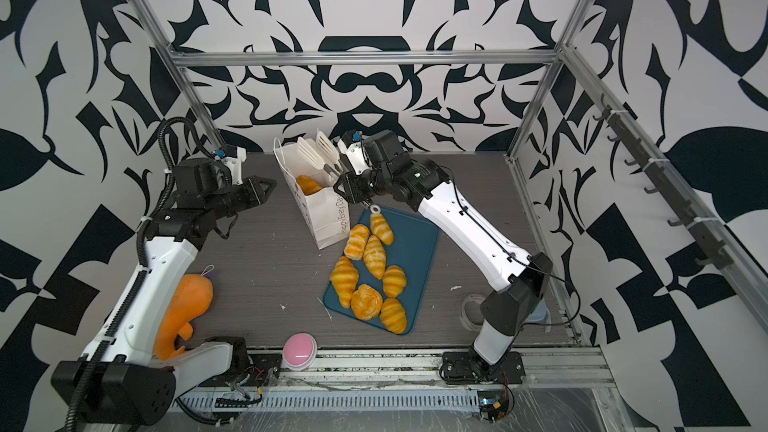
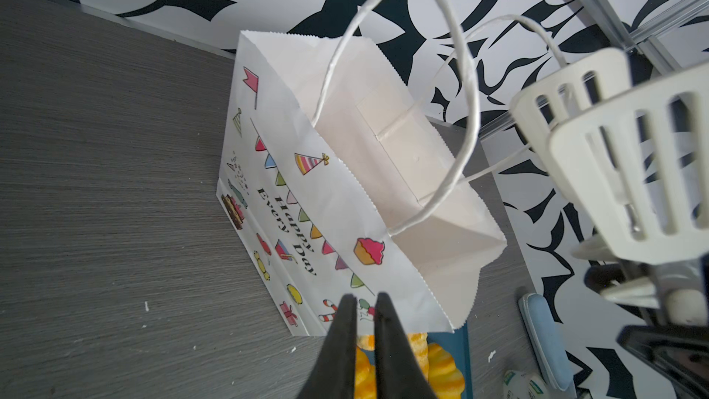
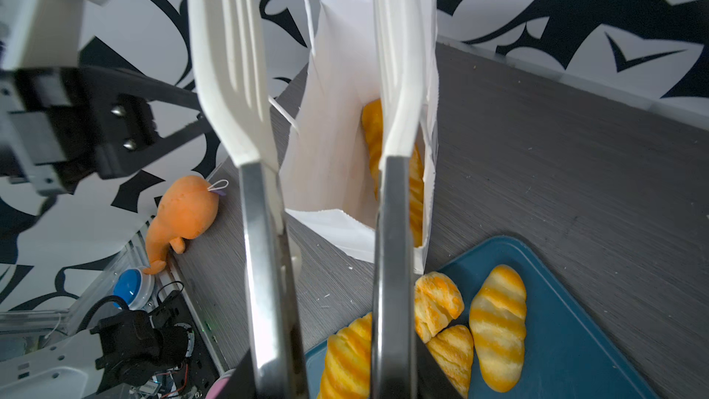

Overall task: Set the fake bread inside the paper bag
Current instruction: 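Withdraw the empty tongs from the bag and move them over the tray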

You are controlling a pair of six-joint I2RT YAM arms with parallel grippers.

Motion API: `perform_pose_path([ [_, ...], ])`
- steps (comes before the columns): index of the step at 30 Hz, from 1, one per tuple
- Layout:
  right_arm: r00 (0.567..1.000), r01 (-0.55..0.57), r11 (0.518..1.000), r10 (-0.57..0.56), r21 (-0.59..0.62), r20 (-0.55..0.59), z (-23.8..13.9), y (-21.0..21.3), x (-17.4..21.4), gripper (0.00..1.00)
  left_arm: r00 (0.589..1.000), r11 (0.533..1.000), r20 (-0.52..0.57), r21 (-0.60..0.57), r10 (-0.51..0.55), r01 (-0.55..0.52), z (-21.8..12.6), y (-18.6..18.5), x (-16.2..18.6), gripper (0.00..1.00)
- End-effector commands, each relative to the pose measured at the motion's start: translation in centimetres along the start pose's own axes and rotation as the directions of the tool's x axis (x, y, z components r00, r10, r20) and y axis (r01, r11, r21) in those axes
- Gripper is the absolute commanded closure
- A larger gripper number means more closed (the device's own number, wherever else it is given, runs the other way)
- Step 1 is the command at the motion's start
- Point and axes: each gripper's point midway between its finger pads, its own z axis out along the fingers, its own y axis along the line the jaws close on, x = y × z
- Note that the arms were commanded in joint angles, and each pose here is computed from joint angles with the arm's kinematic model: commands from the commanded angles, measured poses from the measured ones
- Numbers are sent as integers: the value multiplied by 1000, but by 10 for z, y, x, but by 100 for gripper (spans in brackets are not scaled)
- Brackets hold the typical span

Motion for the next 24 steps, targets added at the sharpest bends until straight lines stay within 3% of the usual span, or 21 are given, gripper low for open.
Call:
perform_pose_path([
  [1,991,34,998,-27,-49,132,-39,25,-33,55,1000,1000,9,29,3,-3,-4,-5,0,77],
  [6,987,32,999,-29,-17,157,-55,23,-31,54,1000,998,25,54,14,-15,-8,-12,-3,54],
  [10,986,36,999,-37,14,163,-64,18,-25,52,999,995,40,92,21,-25,-11,-20,-7,44],
  [24,988,-28,995,14,91,151,-75,-12,21,52,997,996,69,88,-19,13,3,-28,-50,48],
])
